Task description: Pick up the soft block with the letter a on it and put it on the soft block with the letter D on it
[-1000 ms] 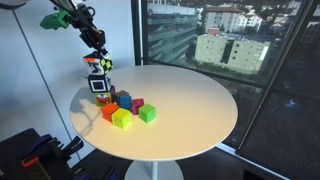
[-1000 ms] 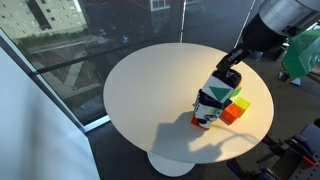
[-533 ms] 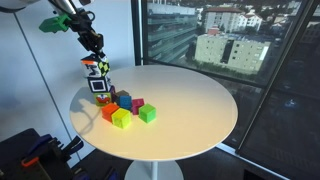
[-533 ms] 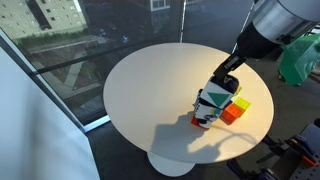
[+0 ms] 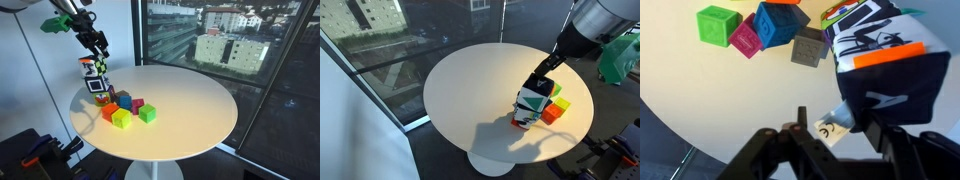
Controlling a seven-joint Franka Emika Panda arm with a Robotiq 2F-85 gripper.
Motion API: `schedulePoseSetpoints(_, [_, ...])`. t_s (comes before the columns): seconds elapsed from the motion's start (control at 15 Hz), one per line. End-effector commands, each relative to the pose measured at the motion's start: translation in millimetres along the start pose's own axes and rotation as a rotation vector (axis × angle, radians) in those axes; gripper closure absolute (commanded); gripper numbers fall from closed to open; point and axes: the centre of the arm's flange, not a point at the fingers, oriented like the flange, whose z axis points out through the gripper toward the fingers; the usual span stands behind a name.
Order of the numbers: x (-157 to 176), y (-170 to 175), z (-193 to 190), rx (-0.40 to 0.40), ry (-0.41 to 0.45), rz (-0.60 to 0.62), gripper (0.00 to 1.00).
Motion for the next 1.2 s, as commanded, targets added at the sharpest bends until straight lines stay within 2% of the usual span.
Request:
schedulePoseSetpoints(0.0, [3.9, 7.3, -1.0, -0.006, -0.002, -0.013, 0.05])
schedulePoseSetpoints(0.13, [4.7, 10.0, -1.3, -0.006, -0.001, -0.007, 0.00])
schedulePoseSetpoints(0.53, [11.5, 24.6, -6.4, -0.001, -0.011, 0.027, 0.00])
schedulePoseSetpoints(0.8, [22.0, 41.6, -14.2, 0.027, -0.073, 0.064, 0.00])
schedulePoseSetpoints(1.0, [29.5, 54.1, -21.1, 0.055, -0.149, 0.099, 0.00])
schedulePoseSetpoints(1.13, [32.8, 62.8, -25.6, 0.049, -0.192, 0.127, 0.00])
